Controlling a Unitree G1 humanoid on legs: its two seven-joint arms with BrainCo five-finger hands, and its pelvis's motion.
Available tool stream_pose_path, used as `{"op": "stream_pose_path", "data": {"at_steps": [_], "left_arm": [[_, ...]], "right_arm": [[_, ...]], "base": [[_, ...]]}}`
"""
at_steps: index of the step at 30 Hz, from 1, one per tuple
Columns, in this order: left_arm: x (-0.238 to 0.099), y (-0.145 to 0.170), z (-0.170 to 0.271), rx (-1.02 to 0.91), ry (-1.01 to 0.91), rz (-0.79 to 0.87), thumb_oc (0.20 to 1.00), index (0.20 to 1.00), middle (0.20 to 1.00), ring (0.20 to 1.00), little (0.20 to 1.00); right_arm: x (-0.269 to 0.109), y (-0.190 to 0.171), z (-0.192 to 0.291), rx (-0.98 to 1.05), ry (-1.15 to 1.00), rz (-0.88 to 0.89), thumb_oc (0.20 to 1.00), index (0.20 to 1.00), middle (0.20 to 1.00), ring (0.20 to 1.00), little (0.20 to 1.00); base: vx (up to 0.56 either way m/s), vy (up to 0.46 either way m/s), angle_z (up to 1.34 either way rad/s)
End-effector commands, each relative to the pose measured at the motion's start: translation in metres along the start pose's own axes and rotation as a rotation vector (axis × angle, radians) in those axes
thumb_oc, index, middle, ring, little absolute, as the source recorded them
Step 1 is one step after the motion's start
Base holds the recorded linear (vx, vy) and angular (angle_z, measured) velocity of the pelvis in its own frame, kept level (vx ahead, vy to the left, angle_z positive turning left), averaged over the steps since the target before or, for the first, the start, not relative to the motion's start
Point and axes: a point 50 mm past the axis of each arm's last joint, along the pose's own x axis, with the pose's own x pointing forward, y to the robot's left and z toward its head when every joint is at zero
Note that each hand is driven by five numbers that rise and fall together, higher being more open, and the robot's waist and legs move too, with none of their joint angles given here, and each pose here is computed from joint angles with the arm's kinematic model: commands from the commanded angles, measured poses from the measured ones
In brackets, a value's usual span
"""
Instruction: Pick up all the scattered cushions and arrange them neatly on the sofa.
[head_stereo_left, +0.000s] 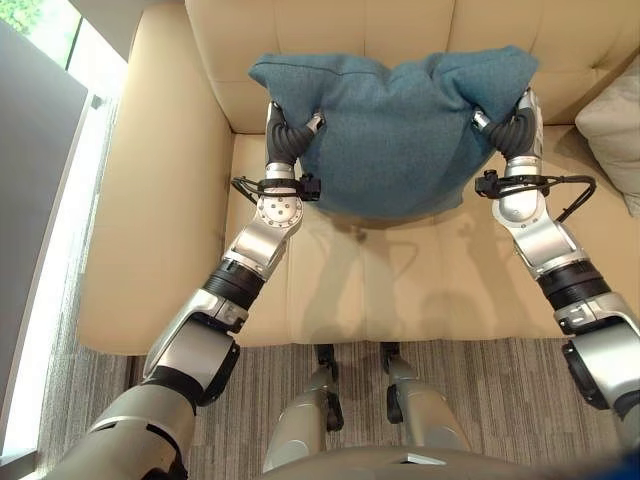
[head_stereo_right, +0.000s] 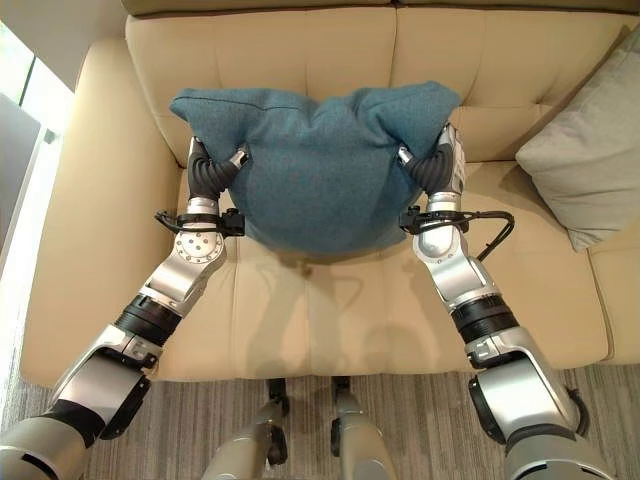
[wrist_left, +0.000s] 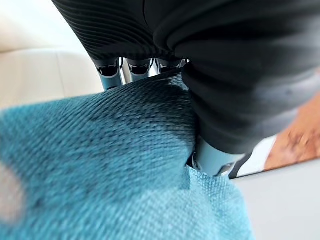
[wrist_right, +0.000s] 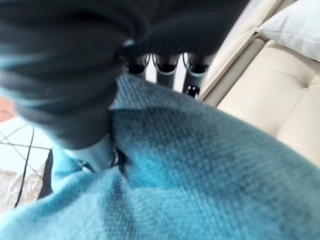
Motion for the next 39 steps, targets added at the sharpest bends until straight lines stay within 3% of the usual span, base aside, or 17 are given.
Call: {"op": "stream_pose_path", "data": {"at_steps": [1, 15, 16, 17, 18, 19, 27, 29, 33, 35, 37, 39], "left_arm": [[0.017, -0.018, 0.062, -0.049, -0.293, -0.053, 0.2, 0.2, 0.2, 0.2, 0.2], [0.051, -0.006, 0.072, 0.091, -0.273, -0.036, 0.2, 0.2, 0.2, 0.2, 0.2], [0.054, -0.005, 0.072, 0.111, -0.261, -0.04, 0.821, 0.821, 0.821, 0.821, 0.821], [0.059, -0.004, 0.069, 0.145, -0.233, -0.046, 1.0, 1.0, 1.0, 1.0, 1.0], [0.063, -0.002, 0.072, 0.147, -0.233, -0.036, 1.0, 1.0, 1.0, 1.0, 1.0], [0.066, 0.0, 0.073, 0.153, -0.227, -0.028, 1.0, 1.0, 1.0, 1.0, 1.0], [0.095, 0.07, 0.074, 0.281, -0.102, 0.153, 1.0, 1.0, 1.0, 1.0, 1.0], [0.093, 0.113, 0.065, 0.357, -0.055, 0.224, 1.0, 1.0, 1.0, 1.0, 1.0], [0.078, 0.134, 0.051, 0.384, -0.063, 0.227, 1.0, 1.0, 1.0, 1.0, 1.0], [0.037, 0.133, 0.017, 0.361, -0.071, 0.146, 1.0, 1.0, 1.0, 1.0, 1.0], [0.011, 0.129, -0.007, 0.313, -0.023, 0.109, 1.0, 1.0, 1.0, 1.0, 1.0], [-0.047, 0.119, -0.054, 0.232, 0.13, 0.032, 1.0, 1.0, 1.0, 1.0, 1.0]], "right_arm": [[0.026, -0.01, 0.052, 0.093, -0.208, -0.072, 0.2, 0.2, 0.2, 0.2, 0.2], [0.061, -0.02, 0.06, -0.066, -0.201, -0.036, 0.2, 0.2, 0.2, 0.2, 0.2], [0.063, -0.021, 0.056, -0.087, -0.18, -0.037, 0.2, 0.2, 0.2, 0.2, 0.2], [0.067, -0.022, 0.047, -0.165, -0.138, -0.007, 0.438, 0.438, 0.438, 0.438, 0.438], [0.07, -0.022, 0.046, -0.207, -0.132, 0.001, 0.871, 0.871, 0.871, 0.871, 0.871], [0.074, -0.024, 0.045, -0.254, -0.123, 0.008, 1.0, 1.0, 1.0, 1.0, 1.0], [0.093, -0.07, 0.019, -0.449, 0.069, -0.065, 1.0, 1.0, 1.0, 1.0, 1.0], [0.082, -0.102, -0.013, -0.499, 0.187, -0.088, 1.0, 1.0, 1.0, 1.0, 1.0], [0.055, -0.115, -0.045, -0.36, 0.268, -0.126, 1.0, 1.0, 1.0, 1.0, 1.0], [-0.009, -0.108, -0.088, -0.28, 0.329, -0.072, 1.0, 1.0, 1.0, 1.0, 1.0], [-0.045, -0.102, -0.107, -0.254, 0.384, -0.033, 1.0, 1.0, 1.0, 1.0, 1.0], [-0.118, -0.083, -0.136, -0.227, 0.529, 0.077, 1.0, 1.0, 1.0, 1.0, 1.0]], "base": [[0.0, 0.0, 0.0], [-0.02, -0.037, 0.03], [-0.05, -0.038, 0.03], [-0.05, -0.024, 0.07], [-0.05, -0.02, 0.07], [-0.04, -0.02, 0.04], [0.0, -0.003, 0.0], [0.04, 0.019, 0.04], [0.04, 0.023, 0.14], [0.09, 0.03, 0.11], [0.06, 0.029, -0.04], [0.07, 0.029, -0.17]]}}
